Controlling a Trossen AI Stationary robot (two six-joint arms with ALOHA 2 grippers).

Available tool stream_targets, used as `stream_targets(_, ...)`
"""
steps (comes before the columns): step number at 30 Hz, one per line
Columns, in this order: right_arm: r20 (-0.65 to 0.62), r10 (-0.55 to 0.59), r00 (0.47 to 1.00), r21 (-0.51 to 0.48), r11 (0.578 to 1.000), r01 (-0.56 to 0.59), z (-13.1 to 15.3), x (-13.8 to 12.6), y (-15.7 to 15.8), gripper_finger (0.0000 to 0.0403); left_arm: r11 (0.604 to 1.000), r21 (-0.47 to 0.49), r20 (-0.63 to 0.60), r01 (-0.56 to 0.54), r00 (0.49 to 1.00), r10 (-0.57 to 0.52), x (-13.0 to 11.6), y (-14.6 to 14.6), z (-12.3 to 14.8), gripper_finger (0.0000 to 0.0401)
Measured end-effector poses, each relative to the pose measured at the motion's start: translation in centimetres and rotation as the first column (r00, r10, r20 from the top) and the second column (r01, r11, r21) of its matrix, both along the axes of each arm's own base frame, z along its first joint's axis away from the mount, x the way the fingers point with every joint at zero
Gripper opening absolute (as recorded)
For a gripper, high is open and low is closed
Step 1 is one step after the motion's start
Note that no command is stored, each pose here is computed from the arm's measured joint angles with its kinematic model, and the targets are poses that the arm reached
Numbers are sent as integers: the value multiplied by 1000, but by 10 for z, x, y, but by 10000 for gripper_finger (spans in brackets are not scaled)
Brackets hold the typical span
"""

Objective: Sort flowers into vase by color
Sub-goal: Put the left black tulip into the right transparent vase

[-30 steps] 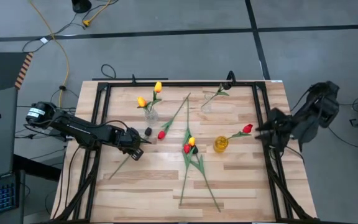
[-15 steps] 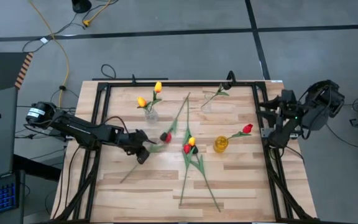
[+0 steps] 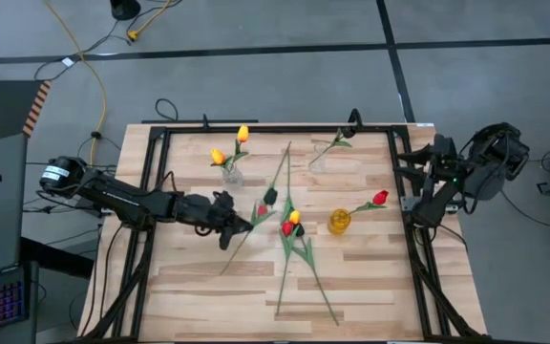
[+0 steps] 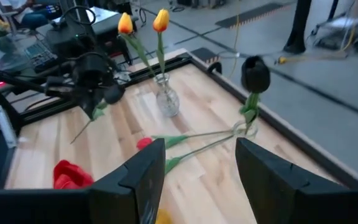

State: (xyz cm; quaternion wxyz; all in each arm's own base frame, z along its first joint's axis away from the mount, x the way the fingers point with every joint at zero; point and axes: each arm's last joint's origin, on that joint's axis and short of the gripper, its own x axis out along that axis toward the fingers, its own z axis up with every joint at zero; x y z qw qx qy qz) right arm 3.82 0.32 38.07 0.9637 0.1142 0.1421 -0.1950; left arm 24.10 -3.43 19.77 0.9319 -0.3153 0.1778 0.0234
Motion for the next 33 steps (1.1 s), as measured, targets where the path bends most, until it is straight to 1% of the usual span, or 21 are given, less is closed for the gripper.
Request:
stream_targets(3, 20, -13, 1000, -43, 999, 14, 2, 1, 0, 222, 993, 100, 85, -62, 995, 54, 3, 2, 8, 0)
stream_targets(7, 34, 3, 999, -82, 997, 0, 6, 3, 2, 222, 963, 244, 155, -117, 985, 80, 11, 3, 28, 0)
stream_targets(9, 41, 10, 999, -103, 995, -6, 8, 4, 3, 222, 932, 337, 189, -134, 979, 73, 16, 4, 41, 0)
stream_targets(11, 49, 21, 999, -120, 993, -15, 11, 5, 4, 222, 887, 431, 220, -167, 973, 76, 20, 5, 54, 0)
stream_targets(14, 59, 39, 997, -150, 988, -30, 15, 7, 6, 222, 822, 525, 271, -223, 959, 87, 26, 11, 77, 0)
stream_targets(16, 67, 50, 996, -168, 985, -39, 17, 8, 7, 222, 792, 553, 309, -260, 946, 95, 30, 17, 93, 0)
stream_targets(18, 74, 61, 995, -185, 982, -46, 20, 9, 8, 222, 775, 565, 343, -284, 935, 93, 33, 24, 107, 0)
stream_targets(23, 62, 82, 995, -243, 968, -64, 24, 15, 15, 222, 764, 572, 399, -301, 915, 62, 36, 41, 129, 0)
stream_targets(25, 53, 88, 995, -265, 962, -70, 25, 19, 19, 222, 760, 570, 404, -313, 912, 72, 40, 47, 131, 0)
stream_targets(27, 41, 96, 995, -296, 952, -79, 26, 23, 23, 222, 759, 574, 386, -309, 919, 82, 47, 52, 129, 0)
stream_targets(31, 30, 109, 994, -342, 935, -92, 29, 34, 34, 222, 761, 588, 371, -276, 927, 49, 72, 61, 130, 0)
stream_targets(33, 33, 107, 994, -348, 933, -89, 30, 37, 37, 222, 752, 603, 368, -266, 929, 34, 87, 64, 133, 0)
